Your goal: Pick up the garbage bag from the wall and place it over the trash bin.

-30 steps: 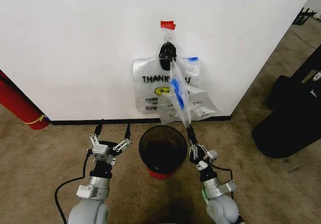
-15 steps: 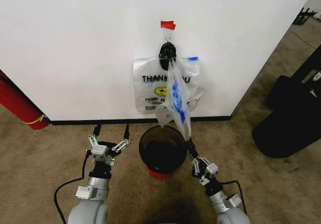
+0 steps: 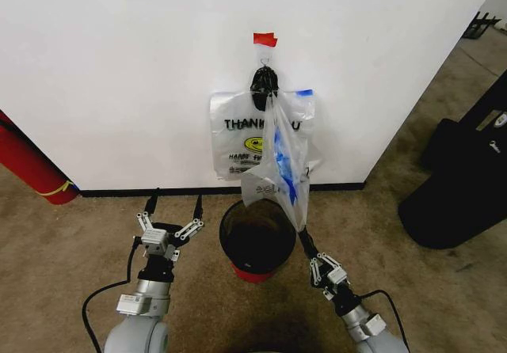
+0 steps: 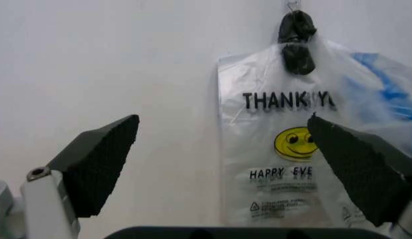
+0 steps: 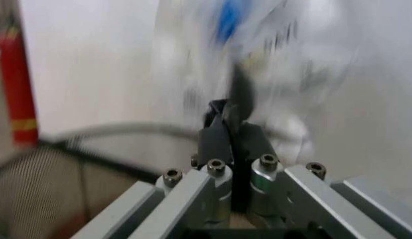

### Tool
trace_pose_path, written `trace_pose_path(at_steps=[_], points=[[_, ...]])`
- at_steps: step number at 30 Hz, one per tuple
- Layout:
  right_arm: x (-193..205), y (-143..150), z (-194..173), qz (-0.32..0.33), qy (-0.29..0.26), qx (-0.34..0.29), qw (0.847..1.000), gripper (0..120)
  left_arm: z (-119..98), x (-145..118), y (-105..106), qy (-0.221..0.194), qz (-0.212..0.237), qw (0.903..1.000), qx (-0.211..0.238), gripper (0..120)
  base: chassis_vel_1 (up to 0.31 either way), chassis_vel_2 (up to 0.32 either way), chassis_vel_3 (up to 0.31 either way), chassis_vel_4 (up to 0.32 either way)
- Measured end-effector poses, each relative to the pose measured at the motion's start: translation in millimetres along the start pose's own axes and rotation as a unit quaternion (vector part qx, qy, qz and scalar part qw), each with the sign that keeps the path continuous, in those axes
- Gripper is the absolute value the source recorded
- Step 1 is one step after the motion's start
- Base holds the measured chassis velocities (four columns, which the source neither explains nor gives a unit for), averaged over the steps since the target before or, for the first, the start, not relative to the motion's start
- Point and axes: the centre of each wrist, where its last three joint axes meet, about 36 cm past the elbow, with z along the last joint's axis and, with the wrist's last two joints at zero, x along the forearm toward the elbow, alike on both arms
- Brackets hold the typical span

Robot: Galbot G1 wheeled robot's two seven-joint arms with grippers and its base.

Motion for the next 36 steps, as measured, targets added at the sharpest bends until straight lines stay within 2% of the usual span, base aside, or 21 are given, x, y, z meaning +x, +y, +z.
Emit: trace_pose_path(at_steps=[4, 7, 11, 16, 20, 21, 23, 25, 27, 28, 31, 34, 36], points=[[-20, 6, -9, 0.026, -0.056, -0.020, 0.998, 0, 0, -1, 2, -0.001, 0.002, 1.0000, -0.001, 100, 0.000, 0.000, 0.000, 0.000], [-27, 6, -14, 0.040, -0.073, -0.024, 0.996, 0, 0, -1, 4, -0.001, 0.003, 1.0000, -0.001, 100, 0.000, 0.000, 0.000, 0.000], [-35, -1, -28, 0.062, -0.097, -0.024, 0.993, 16, 1, -2, 5, -0.001, 0.003, 1.0000, -0.001, 100, 0.000, 0.000, 0.000, 0.000], [-28, -14, -38, 0.045, -0.100, -0.004, 0.994, 32, 1, -1, 6, 0.000, 0.003, 1.0000, -0.001, 100, 0.000, 0.000, 0.000, 0.000], [-5, -57, -44, -0.014, -0.043, 0.106, 0.993, 51, 1, -2, 7, -0.001, 0.002, 1.0000, -0.001, 100, 0.000, 0.000, 0.000, 0.000], [-5, -57, -44, -0.014, -0.043, 0.106, 0.993, 51, 1, -2, 7, -0.001, 0.002, 1.0000, -0.001, 100, 0.000, 0.000, 0.000, 0.000], [8, -82, -43, -0.038, 0.000, 0.171, 0.984, 59, 1, -2, 7, -0.002, 0.003, 1.0000, 0.000, 100, 0.000, 0.000, 0.000, 0.000], [20, -97, -43, -0.056, 0.030, 0.210, 0.976, 66, 1, -3, 7, -0.003, 0.003, 1.0000, 0.000, 100, 0.000, 0.000, 0.000, 0.000], [31, -105, -39, -0.073, 0.050, 0.231, 0.969, 76, 1, -3, 7, -0.003, 0.003, 1.0000, 0.001, 100, 0.000, 0.000, 0.000, 0.000], [31, -105, -39, -0.073, 0.050, 0.231, 0.969, 76, 1, -3, 7, -0.003, 0.003, 1.0000, 0.001, 100, 0.000, 0.000, 0.000, 0.000], [44, -114, -29, -0.103, 0.062, 0.249, 0.961, 88, 2, -3, 7, -0.003, 0.004, 1.0000, 0.001, 100, 0.000, 0.000, 0.000, 0.000], [43, -112, -23, -0.108, 0.049, 0.244, 0.962, 98, 4, -3, 6, -0.003, 0.004, 1.0000, 0.002, 100, 0.000, 0.000, 0.000, 0.000], [40, -108, -23, -0.106, 0.042, 0.237, 0.965, 99, 4, -4, 7, -0.003, 0.004, 1.0000, 0.002, 100, 0.000, 0.000, 0.000, 0.000]])
